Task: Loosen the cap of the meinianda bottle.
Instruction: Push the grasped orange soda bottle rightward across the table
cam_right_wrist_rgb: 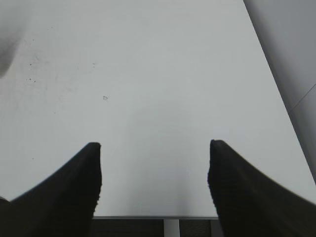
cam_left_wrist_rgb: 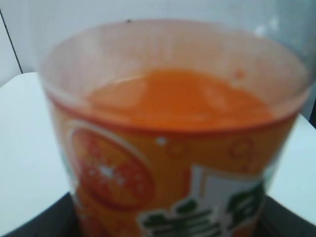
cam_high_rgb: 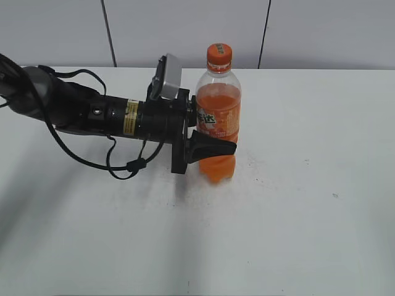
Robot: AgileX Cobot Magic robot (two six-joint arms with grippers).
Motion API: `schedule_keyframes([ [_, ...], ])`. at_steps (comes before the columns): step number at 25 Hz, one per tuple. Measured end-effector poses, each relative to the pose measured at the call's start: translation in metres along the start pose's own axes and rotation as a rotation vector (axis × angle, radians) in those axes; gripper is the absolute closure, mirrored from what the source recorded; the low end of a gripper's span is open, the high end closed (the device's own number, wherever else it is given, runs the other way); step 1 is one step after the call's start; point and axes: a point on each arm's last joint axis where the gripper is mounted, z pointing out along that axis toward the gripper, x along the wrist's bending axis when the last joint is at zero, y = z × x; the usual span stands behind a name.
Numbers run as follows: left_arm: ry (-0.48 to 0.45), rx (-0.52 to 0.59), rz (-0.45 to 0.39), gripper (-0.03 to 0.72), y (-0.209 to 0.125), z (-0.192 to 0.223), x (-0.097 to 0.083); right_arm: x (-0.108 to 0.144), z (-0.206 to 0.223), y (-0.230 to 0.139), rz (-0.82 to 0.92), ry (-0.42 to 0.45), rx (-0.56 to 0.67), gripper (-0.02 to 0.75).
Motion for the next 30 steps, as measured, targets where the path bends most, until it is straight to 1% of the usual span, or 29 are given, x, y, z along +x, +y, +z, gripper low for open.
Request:
schedule_keyframes([
  [9,-0.006,0.026,-0.048,0.272,-0.022,0.004,-0.001,0.000,0.000,0.000,0.000,0.000,0.000,0.228],
  [30,-0.018,0.040,-0.040,0.272,-0.023,0.005,-0.001,0.000,0.000,0.000,0.000,0.000,0.000,0.228],
])
